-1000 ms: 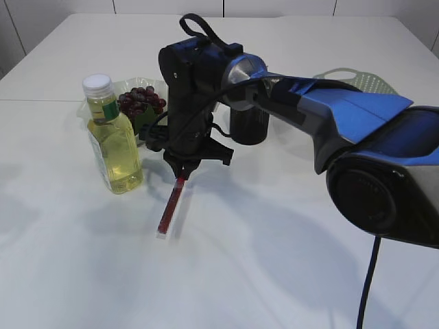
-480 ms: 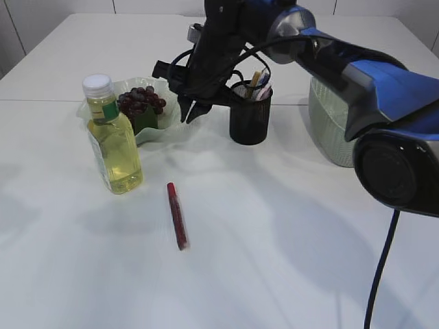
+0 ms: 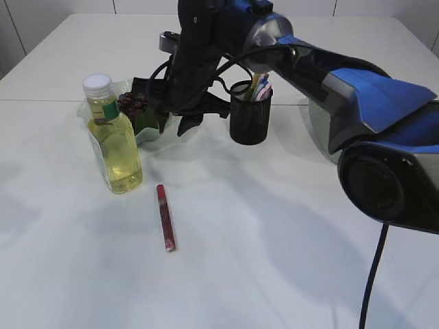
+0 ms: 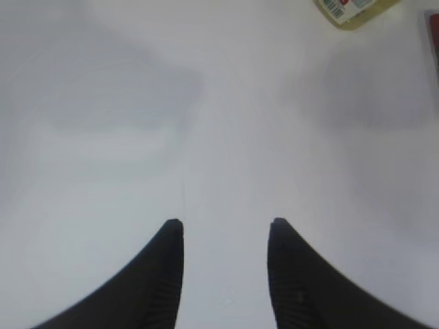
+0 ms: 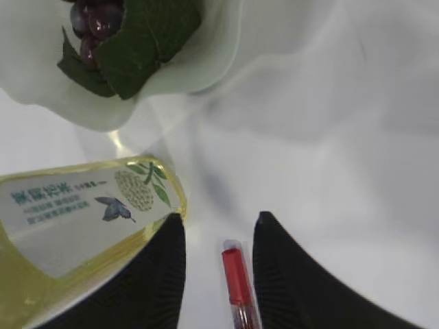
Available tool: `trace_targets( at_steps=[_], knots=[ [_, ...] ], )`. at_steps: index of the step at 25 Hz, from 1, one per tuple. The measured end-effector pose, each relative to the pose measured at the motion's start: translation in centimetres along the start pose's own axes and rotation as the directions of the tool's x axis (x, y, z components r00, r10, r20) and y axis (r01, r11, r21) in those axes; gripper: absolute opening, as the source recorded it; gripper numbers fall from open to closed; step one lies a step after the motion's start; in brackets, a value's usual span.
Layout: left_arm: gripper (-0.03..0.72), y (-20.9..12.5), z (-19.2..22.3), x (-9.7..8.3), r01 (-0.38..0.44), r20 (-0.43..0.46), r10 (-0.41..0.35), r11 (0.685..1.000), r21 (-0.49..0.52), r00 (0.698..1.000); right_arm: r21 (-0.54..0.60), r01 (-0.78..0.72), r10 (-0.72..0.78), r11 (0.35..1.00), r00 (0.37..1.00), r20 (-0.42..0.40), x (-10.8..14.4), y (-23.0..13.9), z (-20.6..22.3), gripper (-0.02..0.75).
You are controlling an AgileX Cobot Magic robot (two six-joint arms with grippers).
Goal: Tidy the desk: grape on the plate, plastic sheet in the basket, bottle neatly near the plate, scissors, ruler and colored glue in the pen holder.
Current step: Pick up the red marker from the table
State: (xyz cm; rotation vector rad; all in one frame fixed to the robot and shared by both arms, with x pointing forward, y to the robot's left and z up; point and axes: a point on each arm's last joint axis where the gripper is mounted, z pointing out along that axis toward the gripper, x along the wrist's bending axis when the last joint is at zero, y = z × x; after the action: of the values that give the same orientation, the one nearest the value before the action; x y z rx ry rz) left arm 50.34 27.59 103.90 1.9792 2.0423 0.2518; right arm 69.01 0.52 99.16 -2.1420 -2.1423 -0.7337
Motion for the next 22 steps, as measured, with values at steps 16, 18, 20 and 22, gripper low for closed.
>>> trace_targets(
  at_steps=[16, 18, 20, 22],
  knots=[
    [0.296, 0.0, 0.0, 0.0, 0.0, 0.0, 0.0, 1.0, -0.002, 1.0, 0.104, 0.09, -0.096, 0.99, 0.994, 0.055, -0.9, -1.7, 2.3, 0.292],
    [0.296, 0.0, 0.0, 0.0, 0.0, 0.0, 0.0, 1.0, -0.002, 1.0, 0.111, 0.116, -0.123, 0.987, 0.991, 0.06, -1.0, -1.9, 1.9, 0.292],
    [0.297, 0.0, 0.0, 0.0, 0.0, 0.0, 0.0, 1.0, -0.002, 1.0, 0.125, 0.145, -0.156, 0.981, 0.984, 0.082, -1.3, -2.2, 1.2, 0.292],
    [0.296, 0.0, 0.0, 0.0, 0.0, 0.0, 0.0, 1.0, -0.002, 1.0, 0.165, 0.163, -0.181, 0.973, 0.978, 0.106, -1.9, -3.0, 1.0, 0.292]
  ],
)
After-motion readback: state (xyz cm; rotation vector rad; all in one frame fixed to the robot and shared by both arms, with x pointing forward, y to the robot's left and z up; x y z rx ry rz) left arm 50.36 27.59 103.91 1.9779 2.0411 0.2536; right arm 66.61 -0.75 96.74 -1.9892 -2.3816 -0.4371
